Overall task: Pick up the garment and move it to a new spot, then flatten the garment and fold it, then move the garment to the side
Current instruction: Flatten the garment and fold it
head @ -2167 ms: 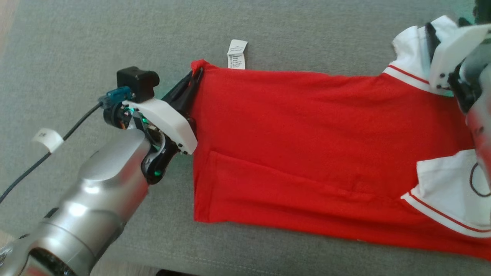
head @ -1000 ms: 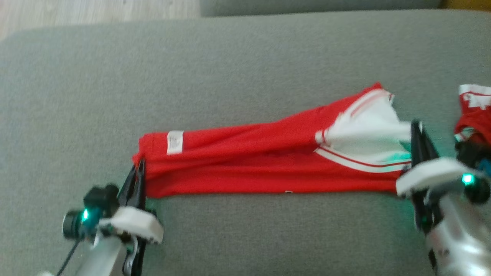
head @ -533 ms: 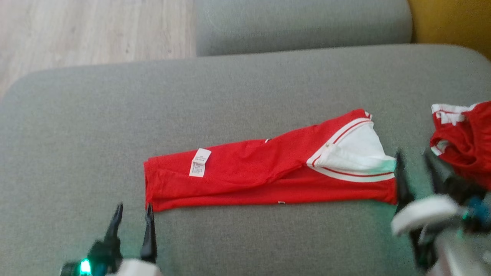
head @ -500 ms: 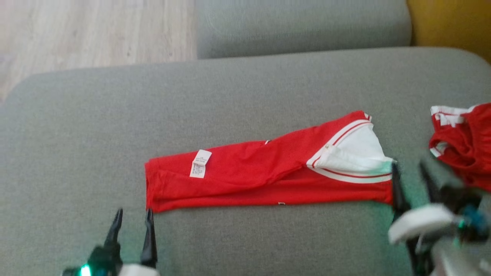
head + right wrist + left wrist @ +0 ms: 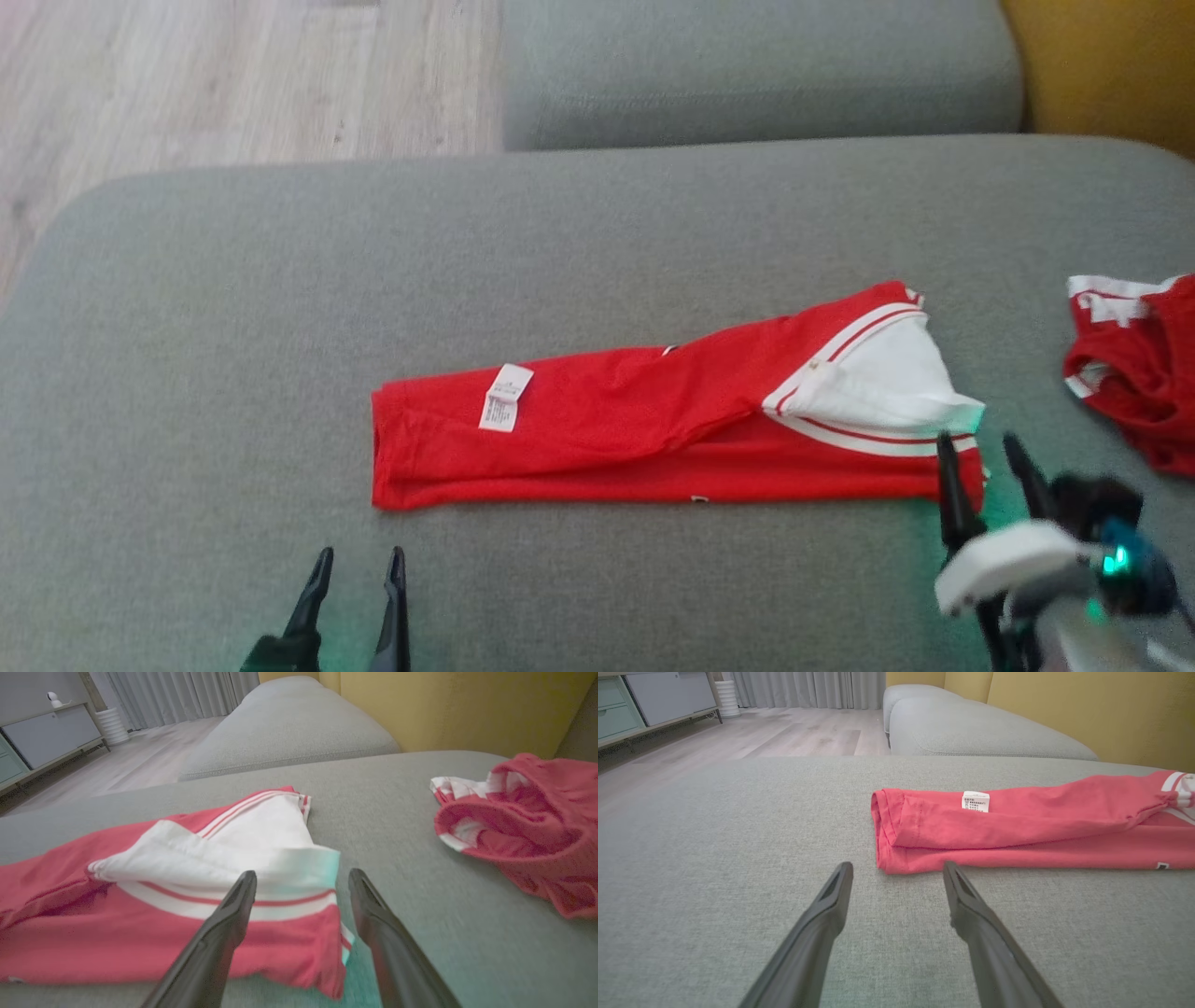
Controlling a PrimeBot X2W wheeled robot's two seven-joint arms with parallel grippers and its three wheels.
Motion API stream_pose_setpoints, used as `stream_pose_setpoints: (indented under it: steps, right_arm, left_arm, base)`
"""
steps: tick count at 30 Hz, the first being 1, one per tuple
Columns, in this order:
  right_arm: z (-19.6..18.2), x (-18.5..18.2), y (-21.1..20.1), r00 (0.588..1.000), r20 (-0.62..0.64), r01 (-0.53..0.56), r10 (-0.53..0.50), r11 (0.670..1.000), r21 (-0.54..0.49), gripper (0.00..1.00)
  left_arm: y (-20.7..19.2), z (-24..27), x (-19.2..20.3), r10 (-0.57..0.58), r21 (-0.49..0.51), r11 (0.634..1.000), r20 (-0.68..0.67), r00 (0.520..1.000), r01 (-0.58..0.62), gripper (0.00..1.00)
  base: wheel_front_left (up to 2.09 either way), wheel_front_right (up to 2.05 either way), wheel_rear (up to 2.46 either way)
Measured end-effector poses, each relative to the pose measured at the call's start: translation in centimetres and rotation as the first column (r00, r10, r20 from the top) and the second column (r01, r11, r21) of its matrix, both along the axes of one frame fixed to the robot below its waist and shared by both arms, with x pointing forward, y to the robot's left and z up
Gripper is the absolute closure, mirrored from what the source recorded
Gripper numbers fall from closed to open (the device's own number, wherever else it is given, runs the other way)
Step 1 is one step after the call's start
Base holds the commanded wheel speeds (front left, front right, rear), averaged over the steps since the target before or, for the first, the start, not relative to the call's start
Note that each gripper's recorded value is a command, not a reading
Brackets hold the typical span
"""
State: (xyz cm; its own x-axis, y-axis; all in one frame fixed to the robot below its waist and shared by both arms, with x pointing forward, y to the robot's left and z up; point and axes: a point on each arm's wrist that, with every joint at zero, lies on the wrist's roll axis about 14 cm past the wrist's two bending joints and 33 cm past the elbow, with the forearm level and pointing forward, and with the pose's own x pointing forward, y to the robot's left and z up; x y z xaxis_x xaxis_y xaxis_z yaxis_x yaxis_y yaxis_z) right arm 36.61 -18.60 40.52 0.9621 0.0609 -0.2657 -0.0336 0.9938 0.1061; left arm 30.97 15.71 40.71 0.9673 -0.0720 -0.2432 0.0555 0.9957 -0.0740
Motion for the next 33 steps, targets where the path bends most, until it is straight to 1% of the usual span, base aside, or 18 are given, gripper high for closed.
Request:
stream_pose_setpoints:
  steps: [6,8,10,12,14,16,17,18,22,25,27,29,31,33]
  right_arm:
    - [0.2,4.6,0.0,1.0,-0.013,-0.014,0.014,1.0,-0.02,0.0]
    - [-0.3,5.6,0.2,0.999,-0.039,-0.019,0.018,1.0,-0.021,0.0]
    - [-2.0,5.8,0.5,0.993,-0.115,-0.026,0.024,0.999,-0.021,0.0]
    - [-4.3,5.1,0.9,0.975,-0.22,-0.036,0.032,0.999,-0.016,0.0]
    - [-5.3,5.1,1.4,0.964,-0.265,-0.038,0.036,0.999,-0.002,0.0]
    - [-5.5,5.7,1.9,0.958,-0.286,-0.027,0.034,0.999,0.029,0.0]
    - [-5.4,6.0,2.2,0.958,-0.286,-0.027,0.036,0.999,0.037,0.51]
    - [-5.3,6.1,2.2,0.959,-0.283,-0.019,0.031,0.999,0.047,1.0]
    - [-4.9,5.9,1.1,0.97,-0.244,0.018,-0.004,0.998,0.055,1.0]
    - [-3.7,6.0,-1.3,0.98,-0.192,0.066,-0.058,0.997,0.036,1.0]
    - [-2.0,6.6,-3.7,0.986,-0.134,0.1,-0.098,0.995,0.006,1.0]
    - [1.2,7.9,-4.7,0.994,-0.023,0.108,-0.108,0.994,-0.005,1.0]
    - [4.4,9.2,-3.7,0.992,0.092,0.081,-0.081,0.997,0.004,1.0]
    - [6.6,9.7,-0.7,0.985,0.172,0.014,-0.02,0.999,0.032,1.0]
  left_arm:
    - [-0.4,-0.7,0.9,-0.014,-0.013,1.0,-0.026,1.0,0.014,0.0]
    - [-0.5,-0.6,1.5,-0.019,-0.016,1.0,-0.024,1.0,0.019,0.0]
    - [-0.3,-1.1,1.5,-0.011,-0.016,1.0,-0.04,0.999,0.011,0.0]
    - [-0.3,-1.6,1.1,-0.009,-0.016,1.0,-0.06,0.998,0.009,0.0]
    - [-0.3,-2.1,0.8,-0.007,-0.017,1.0,-0.076,0.997,0.006,0.0]
    - [-0.1,-2.2,0.7,0.001,-0.017,1.0,-0.084,0.997,-0.002,0.0]
    - [0.0,-2.3,0.7,0.005,-0.017,1.0,-0.085,0.996,-0.006,0.0]
    - [0.1,-2.3,0.7,0.006,-0.016,1.0,-0.086,0.996,-0.008,0.0]
    - [0.0,-2.0,0.9,0.009,-0.021,1.0,-0.073,0.997,-0.011,0.0]
    - [-0.1,-1.6,0.9,0.004,-0.021,1.0,-0.062,0.998,-0.006,0.0]
    - [-0.3,-1.4,1.0,0.001,-0.028,1.0,-0.052,0.999,-0.003,0.0]
    - [-0.7,-1.1,1.1,-0.007,-0.035,0.999,-0.043,0.999,0.006,0.0]
    - [-1.1,-0.8,1.1,-0.019,-0.039,0.999,-0.034,0.999,0.018,0.0]
    - [-1.4,-0.7,0.9,-0.026,-0.046,0.999,-0.031,0.999,0.025,0.0]
  base:
    - [0.0,0.0,0.0]
    - [0.0,0.0,0.0]
    - [0.0,0.0,0.0]
    - [0.0,0.0,0.0]
    - [0.0,0.0,0.0]
    - [0.0,0.0,0.0]
    - [0.0,0.0,0.0]
    - [0.0,0.0,0.0]
    - [0.0,0.0,0.0]
    - [0.0,0.0,0.0]
    - [0.0,0.0,0.0]
    - [0.0,0.0,0.0]
    - [0.0,0.0,0.0]
    - [0.0,0.0,0.0]
